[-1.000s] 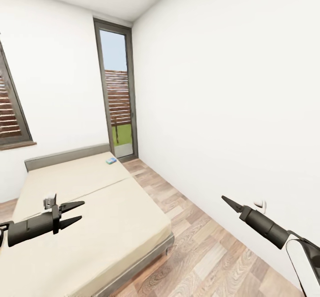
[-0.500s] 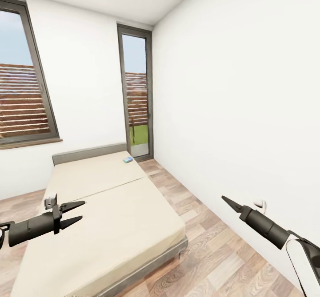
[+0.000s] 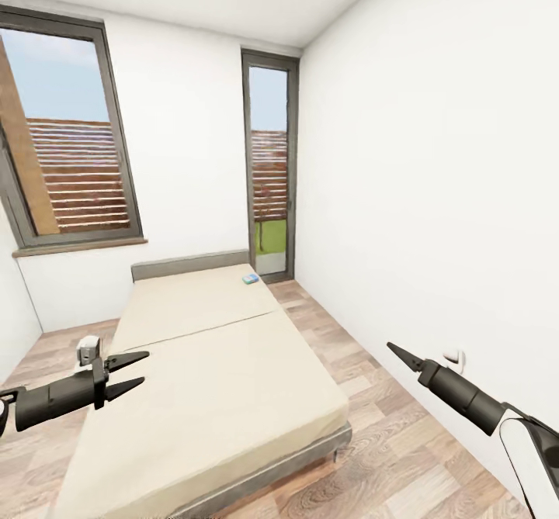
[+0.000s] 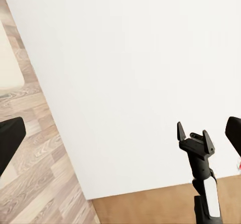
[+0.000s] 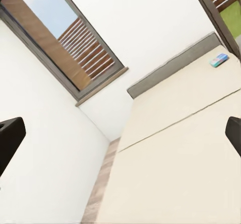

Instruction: Put all the toys in the child's room - the three board games (two on the bed and one on the table), the two jigsaw puzzles on the table, and the tennis ball on the table - inside the toy box on the table in the child's room.

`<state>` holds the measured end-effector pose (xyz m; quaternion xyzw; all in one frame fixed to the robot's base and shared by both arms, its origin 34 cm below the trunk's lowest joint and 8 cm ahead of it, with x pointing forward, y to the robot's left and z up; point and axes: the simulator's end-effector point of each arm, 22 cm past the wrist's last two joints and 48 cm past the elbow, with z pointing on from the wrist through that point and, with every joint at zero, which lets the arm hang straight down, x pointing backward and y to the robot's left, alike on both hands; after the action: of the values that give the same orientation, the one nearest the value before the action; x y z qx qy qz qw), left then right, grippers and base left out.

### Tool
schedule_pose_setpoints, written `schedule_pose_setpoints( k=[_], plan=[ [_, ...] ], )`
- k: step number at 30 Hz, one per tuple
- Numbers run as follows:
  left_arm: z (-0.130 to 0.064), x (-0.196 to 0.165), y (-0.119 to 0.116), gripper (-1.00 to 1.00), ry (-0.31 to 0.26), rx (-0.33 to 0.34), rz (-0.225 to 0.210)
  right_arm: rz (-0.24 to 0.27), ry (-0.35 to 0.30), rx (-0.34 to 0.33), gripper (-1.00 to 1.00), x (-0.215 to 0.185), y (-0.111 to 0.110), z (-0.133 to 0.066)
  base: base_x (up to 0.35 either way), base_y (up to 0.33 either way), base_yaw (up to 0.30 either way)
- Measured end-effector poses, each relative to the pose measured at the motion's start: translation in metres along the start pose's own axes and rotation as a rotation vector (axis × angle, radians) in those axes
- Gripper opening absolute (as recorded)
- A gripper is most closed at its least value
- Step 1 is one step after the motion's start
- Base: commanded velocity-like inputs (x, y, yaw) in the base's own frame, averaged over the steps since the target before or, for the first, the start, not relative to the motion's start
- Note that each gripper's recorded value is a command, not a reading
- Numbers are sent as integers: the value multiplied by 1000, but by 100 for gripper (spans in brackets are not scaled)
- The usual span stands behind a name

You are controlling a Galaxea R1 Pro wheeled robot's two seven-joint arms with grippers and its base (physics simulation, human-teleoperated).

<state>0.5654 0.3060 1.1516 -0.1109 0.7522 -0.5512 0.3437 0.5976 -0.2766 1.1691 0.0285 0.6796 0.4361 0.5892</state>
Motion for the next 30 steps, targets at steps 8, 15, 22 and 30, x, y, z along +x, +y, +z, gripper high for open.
schedule_pose_setpoints(
  k=[8,15,22,30],
  plan=[
    [-1,0,-2,100,-2,2,4,-16,8,11,100,1,-1,0,0,-240,261],
    [-1,0,-4,100,-3,4,7,-20,6,9,100,0,0,-1,0,-295,234],
    [-2,-1,-5,100,-4,5,8,-22,5,7,100,-1,1,-1,0,-180,57],
    [-2,-1,-5,100,-5,5,8,-36,21,-10,100,6,8,5,0,-25,7]
  ],
)
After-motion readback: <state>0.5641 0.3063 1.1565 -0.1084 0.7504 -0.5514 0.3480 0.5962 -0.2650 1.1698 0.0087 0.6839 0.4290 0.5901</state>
